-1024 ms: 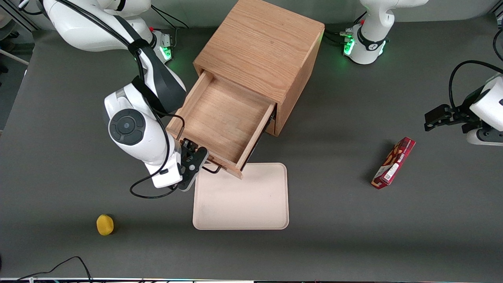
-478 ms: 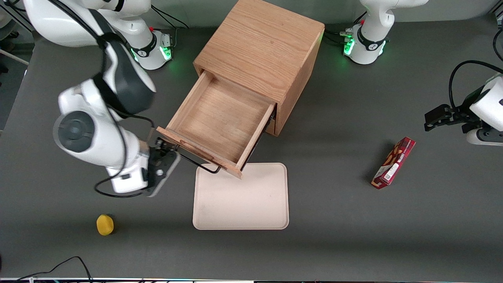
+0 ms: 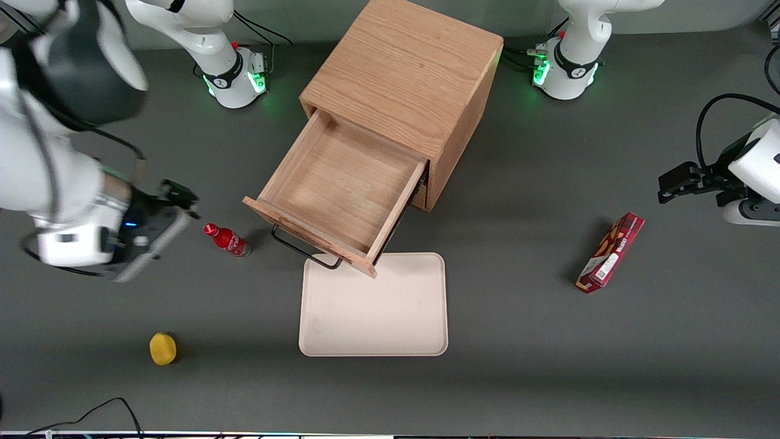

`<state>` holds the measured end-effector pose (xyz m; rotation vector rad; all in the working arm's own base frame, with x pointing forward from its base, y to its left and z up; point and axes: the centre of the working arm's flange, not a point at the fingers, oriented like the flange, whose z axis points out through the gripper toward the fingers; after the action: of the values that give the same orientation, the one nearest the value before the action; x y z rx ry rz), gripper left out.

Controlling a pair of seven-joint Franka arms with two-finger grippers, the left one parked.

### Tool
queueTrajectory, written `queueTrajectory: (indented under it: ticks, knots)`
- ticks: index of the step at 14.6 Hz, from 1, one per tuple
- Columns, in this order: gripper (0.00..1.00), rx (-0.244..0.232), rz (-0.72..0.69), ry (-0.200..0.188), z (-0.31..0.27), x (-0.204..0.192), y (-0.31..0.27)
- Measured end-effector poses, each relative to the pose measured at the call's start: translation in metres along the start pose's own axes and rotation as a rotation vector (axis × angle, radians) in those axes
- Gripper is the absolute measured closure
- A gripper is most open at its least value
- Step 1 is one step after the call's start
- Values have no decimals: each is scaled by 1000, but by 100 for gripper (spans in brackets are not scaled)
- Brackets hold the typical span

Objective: Open upper drawer

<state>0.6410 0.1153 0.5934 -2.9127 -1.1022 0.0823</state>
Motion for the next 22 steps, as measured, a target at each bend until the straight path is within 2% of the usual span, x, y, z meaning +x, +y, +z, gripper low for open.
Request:
queueTrajectory:
  ticks: [4,7,10,13,15,22]
  knots:
    - [0,-7,216,28,-45,-71,40]
    - [0,29,349,13,-62,-128,55]
    - [3,32,430,33,-59,-165,62]
    - [4,11,513,29,-50,-178,51]
    - [0,10,549,22,-48,-175,40]
    - [0,24,516,-4,-44,-148,5]
